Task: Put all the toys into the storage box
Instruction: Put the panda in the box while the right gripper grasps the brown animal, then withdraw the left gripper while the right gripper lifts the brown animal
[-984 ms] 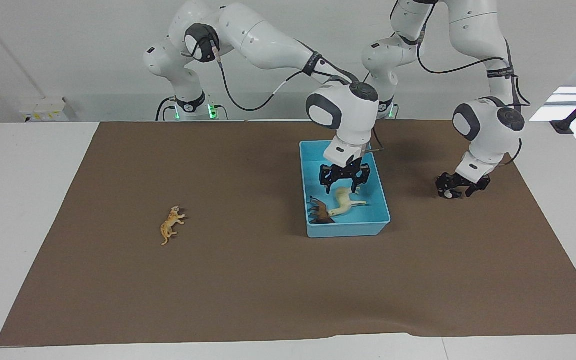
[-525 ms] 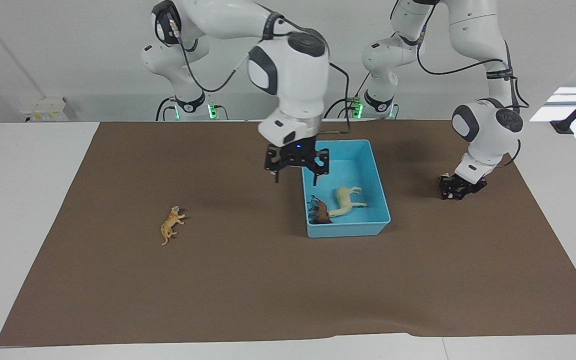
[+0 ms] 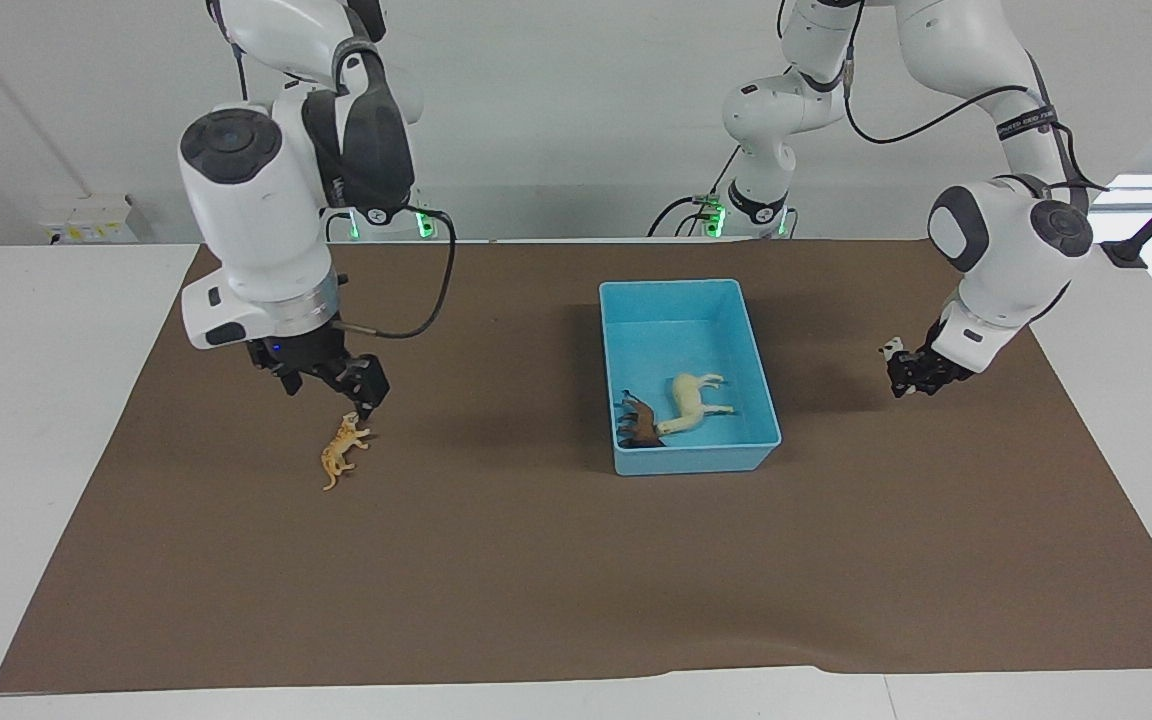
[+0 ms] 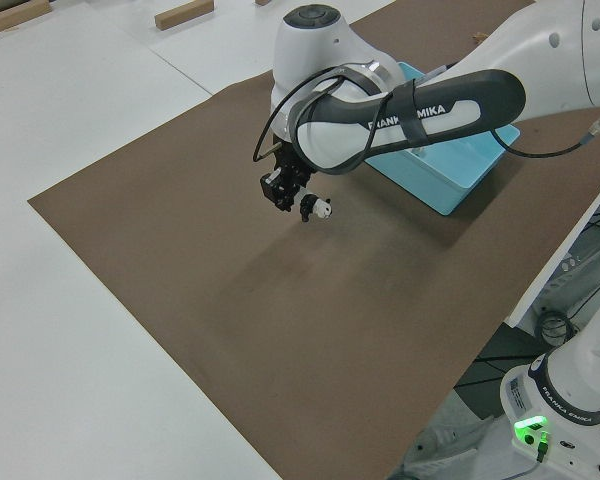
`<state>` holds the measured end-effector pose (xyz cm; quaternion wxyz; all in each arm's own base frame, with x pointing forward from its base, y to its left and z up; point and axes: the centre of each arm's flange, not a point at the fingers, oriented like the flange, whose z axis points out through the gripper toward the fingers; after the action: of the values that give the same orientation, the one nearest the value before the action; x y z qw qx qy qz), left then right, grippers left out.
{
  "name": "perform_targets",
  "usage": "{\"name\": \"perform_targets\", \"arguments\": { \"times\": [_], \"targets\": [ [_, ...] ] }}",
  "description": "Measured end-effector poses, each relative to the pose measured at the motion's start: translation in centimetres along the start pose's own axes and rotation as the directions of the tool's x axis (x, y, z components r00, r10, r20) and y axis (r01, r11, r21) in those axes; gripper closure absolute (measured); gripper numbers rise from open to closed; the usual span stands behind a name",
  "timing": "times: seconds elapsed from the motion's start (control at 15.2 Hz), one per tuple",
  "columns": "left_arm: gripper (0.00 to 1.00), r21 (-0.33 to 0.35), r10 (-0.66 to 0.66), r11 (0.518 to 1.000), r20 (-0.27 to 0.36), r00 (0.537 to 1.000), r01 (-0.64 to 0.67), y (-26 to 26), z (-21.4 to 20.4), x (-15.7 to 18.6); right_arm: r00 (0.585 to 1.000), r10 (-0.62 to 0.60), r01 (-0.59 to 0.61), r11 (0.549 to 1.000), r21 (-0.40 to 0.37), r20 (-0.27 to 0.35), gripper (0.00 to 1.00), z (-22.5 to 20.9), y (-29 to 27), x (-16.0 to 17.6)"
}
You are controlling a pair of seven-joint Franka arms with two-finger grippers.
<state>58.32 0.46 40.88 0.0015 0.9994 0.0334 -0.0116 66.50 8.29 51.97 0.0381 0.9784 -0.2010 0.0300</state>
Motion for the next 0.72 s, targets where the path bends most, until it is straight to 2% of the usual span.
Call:
{"name": "perform_targets", "arguments": {
  "times": [0.2, 0.33, 0.52, 0.72],
  "targets": [
    [0.48, -0.018, -0.151, 0.988, 0.000, 0.989, 0.151, 12.0, -3.6, -1.0, 0.991, 0.131, -0.131, 0.991, 0.007, -0.006, 0.00, 5.1, 4.1, 0.9],
    [0.48, -0.028, -0.224, 0.974, 0.006, 0.974, 0.224, 17.6, -3.9, -2.8, 0.972, 0.235, -0.235, 0.972, 0.027, -0.004, 0.00, 9.9, 5.8, 0.5],
    [0.48, -0.043, -0.284, 0.958, -0.009, 0.959, 0.283, 22.1, -2.5, -4.8, 0.966, 0.259, -0.260, 0.965, 0.034, 0.009, 0.00, 15.3, 5.5, -1.8],
    [0.41, -0.063, -0.299, 0.953, -0.033, 0.954, 0.297, 22.8, 0.3, -6.4, 0.983, 0.184, -0.183, 0.981, 0.059, -0.015, 0.00, 16.7, 4.5, -3.7]
  ]
}}
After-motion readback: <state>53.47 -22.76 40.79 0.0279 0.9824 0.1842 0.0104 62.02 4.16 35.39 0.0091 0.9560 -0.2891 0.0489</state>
